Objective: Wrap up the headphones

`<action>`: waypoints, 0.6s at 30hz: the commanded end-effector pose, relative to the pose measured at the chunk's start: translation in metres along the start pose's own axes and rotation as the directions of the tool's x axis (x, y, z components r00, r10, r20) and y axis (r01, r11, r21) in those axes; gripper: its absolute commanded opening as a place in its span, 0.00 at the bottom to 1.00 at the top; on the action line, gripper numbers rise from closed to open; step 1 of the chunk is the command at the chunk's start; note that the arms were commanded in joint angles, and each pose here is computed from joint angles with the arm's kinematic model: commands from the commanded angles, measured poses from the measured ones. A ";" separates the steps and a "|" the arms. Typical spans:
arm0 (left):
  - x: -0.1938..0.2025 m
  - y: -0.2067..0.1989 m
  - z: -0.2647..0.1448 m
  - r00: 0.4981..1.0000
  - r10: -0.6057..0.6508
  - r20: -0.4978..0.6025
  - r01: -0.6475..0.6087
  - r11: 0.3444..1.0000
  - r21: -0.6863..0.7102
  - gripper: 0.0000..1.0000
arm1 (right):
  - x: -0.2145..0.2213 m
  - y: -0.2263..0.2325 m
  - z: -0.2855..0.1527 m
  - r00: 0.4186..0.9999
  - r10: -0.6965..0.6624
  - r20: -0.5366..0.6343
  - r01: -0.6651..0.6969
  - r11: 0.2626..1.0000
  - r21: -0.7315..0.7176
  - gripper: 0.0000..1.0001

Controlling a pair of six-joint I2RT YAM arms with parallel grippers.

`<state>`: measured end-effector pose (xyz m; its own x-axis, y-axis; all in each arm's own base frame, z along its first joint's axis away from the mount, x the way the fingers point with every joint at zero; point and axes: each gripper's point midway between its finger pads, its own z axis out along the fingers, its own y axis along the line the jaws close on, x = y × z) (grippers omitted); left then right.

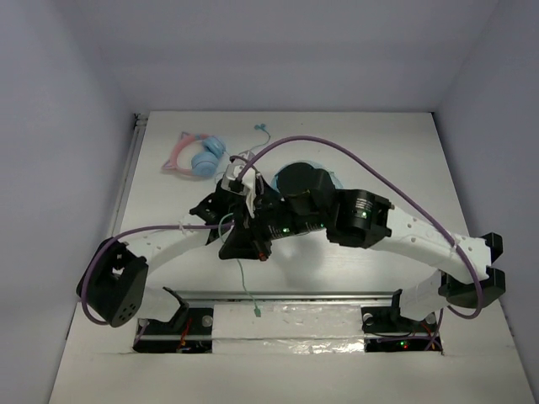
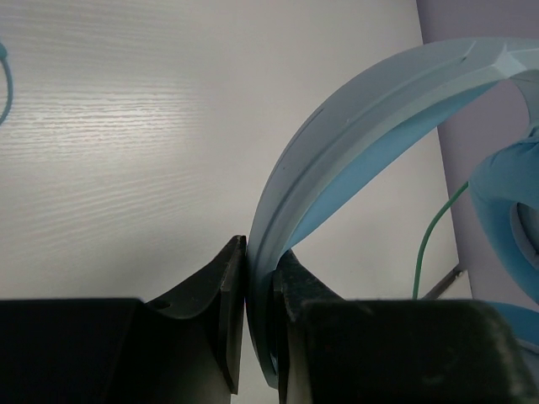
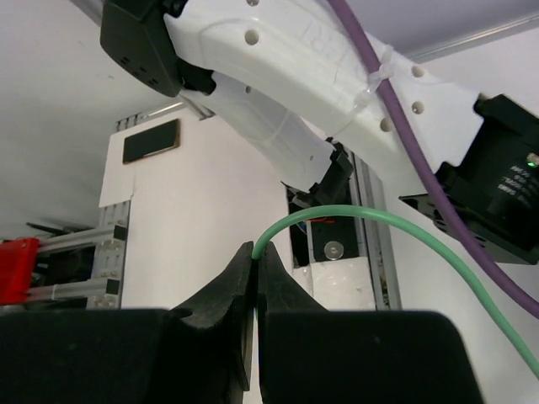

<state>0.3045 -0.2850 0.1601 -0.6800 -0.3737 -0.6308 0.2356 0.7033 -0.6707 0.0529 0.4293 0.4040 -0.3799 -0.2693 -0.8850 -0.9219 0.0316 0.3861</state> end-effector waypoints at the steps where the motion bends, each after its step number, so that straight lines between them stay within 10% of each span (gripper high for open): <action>1: -0.038 -0.061 -0.011 0.996 -0.043 0.079 0.025 0.974 0.225 0.00 | -0.010 0.017 0.006 0.998 -0.004 0.056 0.010 0.995 -0.097 0.00; 18: -0.053 -0.055 -0.023 0.996 -0.018 0.082 -0.003 0.968 0.251 0.00 | 0.024 0.027 0.036 1.000 0.019 0.023 -0.014 0.985 -0.170 0.00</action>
<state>0.3210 -0.2690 0.1872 -0.6672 -0.4341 -0.6053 0.2618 0.6241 -0.7362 0.0189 0.4495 0.3633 -0.4256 -0.3123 -0.8493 -0.8814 -0.0695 0.4672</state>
